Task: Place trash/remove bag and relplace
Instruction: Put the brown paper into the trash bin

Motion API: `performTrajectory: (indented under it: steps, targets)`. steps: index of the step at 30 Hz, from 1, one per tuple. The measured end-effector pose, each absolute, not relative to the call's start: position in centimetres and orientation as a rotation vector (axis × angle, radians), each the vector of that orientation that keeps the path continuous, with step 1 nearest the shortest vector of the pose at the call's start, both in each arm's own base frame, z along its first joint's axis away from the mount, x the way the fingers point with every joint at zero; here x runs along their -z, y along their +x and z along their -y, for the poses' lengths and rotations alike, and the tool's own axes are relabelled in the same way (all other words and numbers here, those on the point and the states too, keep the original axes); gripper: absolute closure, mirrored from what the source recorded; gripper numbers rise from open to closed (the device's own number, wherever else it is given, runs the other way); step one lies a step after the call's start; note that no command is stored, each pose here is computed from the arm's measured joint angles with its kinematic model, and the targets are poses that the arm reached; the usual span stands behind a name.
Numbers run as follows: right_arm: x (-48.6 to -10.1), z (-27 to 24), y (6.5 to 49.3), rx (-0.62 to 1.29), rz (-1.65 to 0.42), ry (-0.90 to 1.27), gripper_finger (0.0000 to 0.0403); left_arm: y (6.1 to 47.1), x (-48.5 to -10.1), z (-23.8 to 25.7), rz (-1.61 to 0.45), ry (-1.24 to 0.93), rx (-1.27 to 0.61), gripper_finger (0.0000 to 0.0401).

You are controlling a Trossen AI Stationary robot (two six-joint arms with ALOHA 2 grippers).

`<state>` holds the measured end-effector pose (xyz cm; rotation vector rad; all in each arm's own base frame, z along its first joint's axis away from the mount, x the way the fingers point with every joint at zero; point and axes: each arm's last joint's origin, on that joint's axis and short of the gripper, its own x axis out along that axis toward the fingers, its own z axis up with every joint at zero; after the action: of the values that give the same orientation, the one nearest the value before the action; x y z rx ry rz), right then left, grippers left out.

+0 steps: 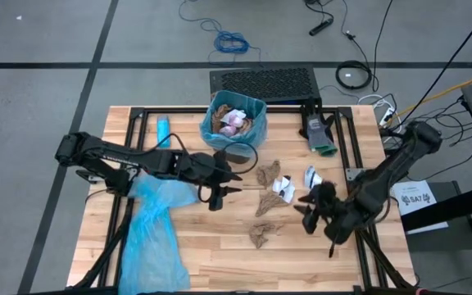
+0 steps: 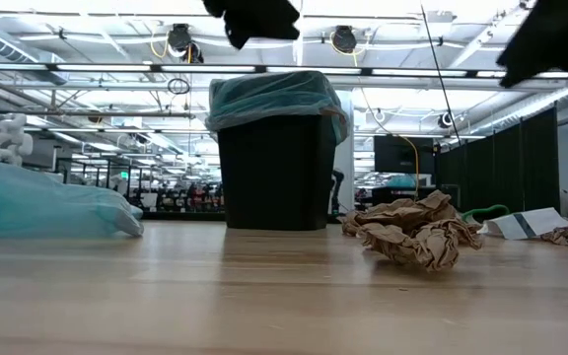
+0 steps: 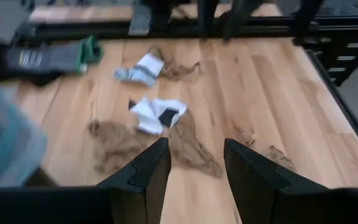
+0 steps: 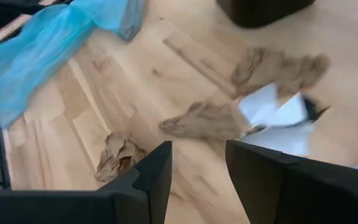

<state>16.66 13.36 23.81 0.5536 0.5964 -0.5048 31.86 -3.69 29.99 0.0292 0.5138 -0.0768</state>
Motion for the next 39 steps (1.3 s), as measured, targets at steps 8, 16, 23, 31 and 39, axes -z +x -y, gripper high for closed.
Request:
performTrajectory:
  steps: [8,16,23,31,39]
  targets:
    - [-19.7,-15.6,17.0,0.543,-0.585,0.586,0.0261,32.2,-29.8,6.0,-0.497,0.033,0.256,0.0246]
    - [-18.2,-16.6,17.9,0.546,-0.577,0.608,0.0261,34.8,-25.9,7.6,-0.604,0.031,0.272,0.0246]
    - [-17.4,-17.1,18.2,0.546,-0.584,0.595,0.0261,39.1,-22.3,9.6,-0.701,0.036,0.295,0.0246]
    - [-17.0,-17.5,18.1,0.541,-0.587,0.578,0.0261,42.1,-19.4,11.8,-0.863,0.075,0.352,0.0246]
    - [-17.1,-17.8,18.1,0.520,-0.580,0.595,0.0261,44.2,-16.9,11.9,-0.925,0.075,0.342,0.0246]
